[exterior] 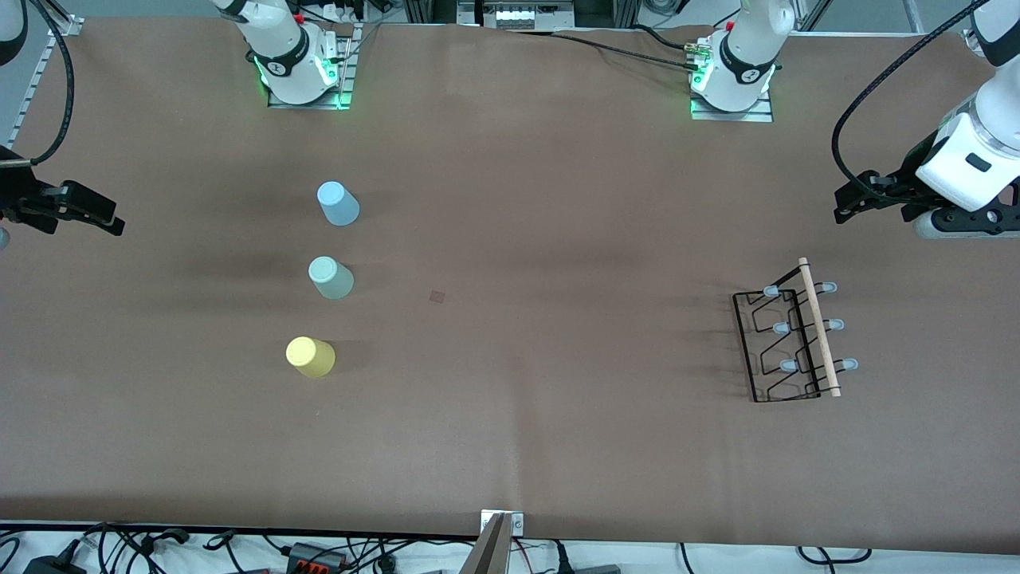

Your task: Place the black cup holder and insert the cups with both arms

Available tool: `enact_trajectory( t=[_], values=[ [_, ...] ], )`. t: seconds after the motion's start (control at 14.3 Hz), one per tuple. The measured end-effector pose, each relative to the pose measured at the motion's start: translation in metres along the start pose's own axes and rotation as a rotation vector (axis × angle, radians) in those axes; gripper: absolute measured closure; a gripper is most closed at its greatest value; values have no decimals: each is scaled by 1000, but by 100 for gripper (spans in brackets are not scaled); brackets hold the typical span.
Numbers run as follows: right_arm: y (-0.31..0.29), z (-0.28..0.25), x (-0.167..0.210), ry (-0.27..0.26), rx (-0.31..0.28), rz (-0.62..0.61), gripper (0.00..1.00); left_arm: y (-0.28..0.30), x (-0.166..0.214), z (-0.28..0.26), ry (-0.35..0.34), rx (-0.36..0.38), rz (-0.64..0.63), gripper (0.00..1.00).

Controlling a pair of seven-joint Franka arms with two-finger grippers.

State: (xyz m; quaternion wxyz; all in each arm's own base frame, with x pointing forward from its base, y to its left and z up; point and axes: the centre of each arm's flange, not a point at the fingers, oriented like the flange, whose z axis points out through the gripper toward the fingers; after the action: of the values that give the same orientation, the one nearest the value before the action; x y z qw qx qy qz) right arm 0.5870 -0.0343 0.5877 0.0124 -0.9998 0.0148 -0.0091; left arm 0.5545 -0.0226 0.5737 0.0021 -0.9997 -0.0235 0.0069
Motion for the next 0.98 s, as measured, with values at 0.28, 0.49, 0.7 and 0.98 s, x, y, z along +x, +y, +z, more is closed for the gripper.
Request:
enact_trajectory(
  t=[0.28, 0.49, 0.7, 0.98],
  values=[
    [0, 2, 0, -4, 0, 0, 0, 0, 0, 0, 0, 0, 0, 0],
    [0, 2, 0, -5, 0, 0, 0, 0, 0, 0, 0, 0, 0, 0],
    [0, 4, -1, -9, 0, 0, 0, 0, 0, 1, 0, 0, -1, 0],
    [-12, 22, 4, -41, 1, -21, 0, -3, 32, 37, 41, -14, -5, 0]
  ],
)
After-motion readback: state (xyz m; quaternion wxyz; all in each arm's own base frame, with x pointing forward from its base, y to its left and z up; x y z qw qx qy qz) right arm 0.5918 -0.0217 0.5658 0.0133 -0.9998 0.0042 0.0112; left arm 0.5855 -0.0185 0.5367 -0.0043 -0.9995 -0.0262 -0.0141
